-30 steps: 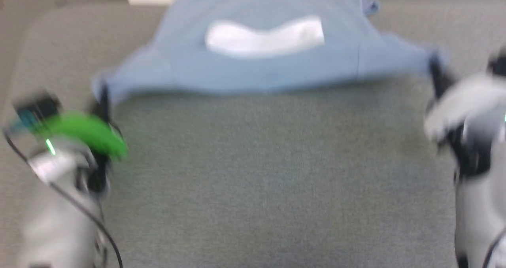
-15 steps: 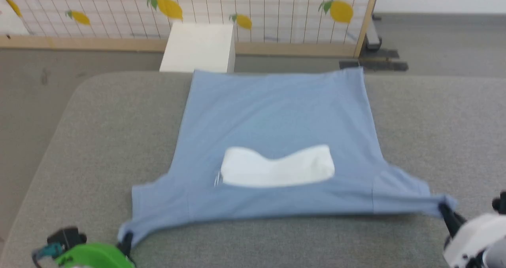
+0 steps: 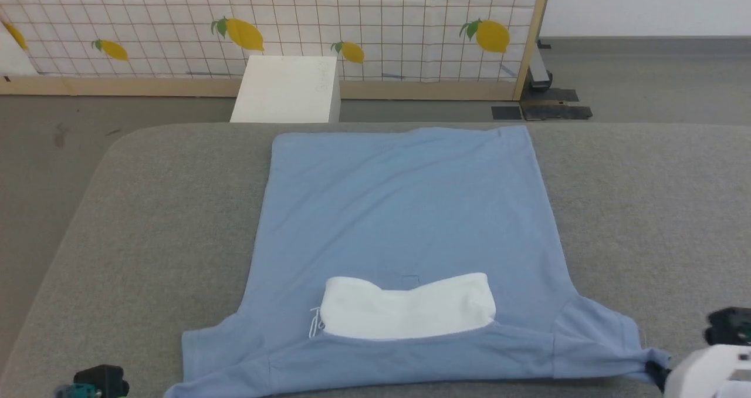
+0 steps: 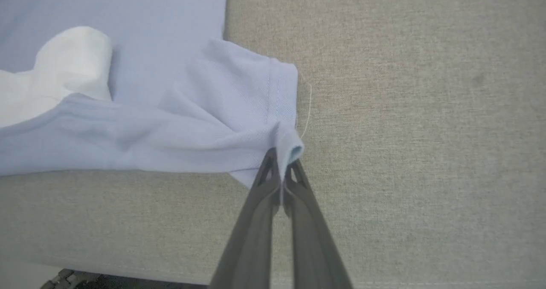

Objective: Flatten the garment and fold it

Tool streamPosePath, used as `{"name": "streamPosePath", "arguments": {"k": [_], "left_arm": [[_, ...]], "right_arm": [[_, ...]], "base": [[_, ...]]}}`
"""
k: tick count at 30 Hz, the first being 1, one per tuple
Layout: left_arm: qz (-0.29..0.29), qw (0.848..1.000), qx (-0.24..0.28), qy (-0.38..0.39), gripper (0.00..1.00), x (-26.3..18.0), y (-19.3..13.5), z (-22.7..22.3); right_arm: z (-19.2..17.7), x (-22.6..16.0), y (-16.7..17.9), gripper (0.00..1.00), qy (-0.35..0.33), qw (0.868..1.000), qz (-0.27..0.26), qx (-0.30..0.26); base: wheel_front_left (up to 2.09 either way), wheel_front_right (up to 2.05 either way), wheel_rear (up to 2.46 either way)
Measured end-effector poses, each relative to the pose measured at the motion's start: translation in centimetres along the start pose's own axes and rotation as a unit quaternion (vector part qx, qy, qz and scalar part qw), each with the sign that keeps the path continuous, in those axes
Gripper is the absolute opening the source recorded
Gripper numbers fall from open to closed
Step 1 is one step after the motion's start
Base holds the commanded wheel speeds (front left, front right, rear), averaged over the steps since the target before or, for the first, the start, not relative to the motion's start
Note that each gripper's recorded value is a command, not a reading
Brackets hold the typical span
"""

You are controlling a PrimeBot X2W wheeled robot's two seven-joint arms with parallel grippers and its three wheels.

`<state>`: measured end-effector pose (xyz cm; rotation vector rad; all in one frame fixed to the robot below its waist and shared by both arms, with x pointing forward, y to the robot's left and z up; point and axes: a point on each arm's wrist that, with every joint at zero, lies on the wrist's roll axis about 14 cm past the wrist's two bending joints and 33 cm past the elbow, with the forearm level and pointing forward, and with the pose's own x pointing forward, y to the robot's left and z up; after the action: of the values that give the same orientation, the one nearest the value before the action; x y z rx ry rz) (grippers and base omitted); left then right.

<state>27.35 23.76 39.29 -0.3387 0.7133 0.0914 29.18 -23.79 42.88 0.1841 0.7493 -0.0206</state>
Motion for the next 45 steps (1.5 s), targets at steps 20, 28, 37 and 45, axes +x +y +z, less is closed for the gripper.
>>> {"name": "streamPosePath", "arguments": {"k": [20,28,37,45], "left_arm": [[-0.014,1.000,0.003,-0.002,0.00,1.5,-1.2,0.7],[-0.024,1.000,0.005,-0.016,0.00,1.4,-1.9,1.4],[-0.034,0.999,0.005,-0.032,0.00,1.4,-2.7,2.2],[-0.048,0.996,0.007,-0.074,0.00,1.8,-3.6,4.3]], "right_arm": [[-5.1,2.8,1.9,1.00,0.231,0.966,-0.006,-0.116],[3.6,1.1,2.8,1.00,0.047,0.997,0.027,-0.046],[14.3,-1.6,2.7,1.00,-0.230,0.972,0.039,0.006],[17.9,1.7,3.2,1.00,-0.281,0.959,0.025,-0.001]], "base": [[0.00,0.00,0.00],[0.00,0.00,0.00],[0.00,0.00,0.00],[0.00,0.00,0.00]]}}
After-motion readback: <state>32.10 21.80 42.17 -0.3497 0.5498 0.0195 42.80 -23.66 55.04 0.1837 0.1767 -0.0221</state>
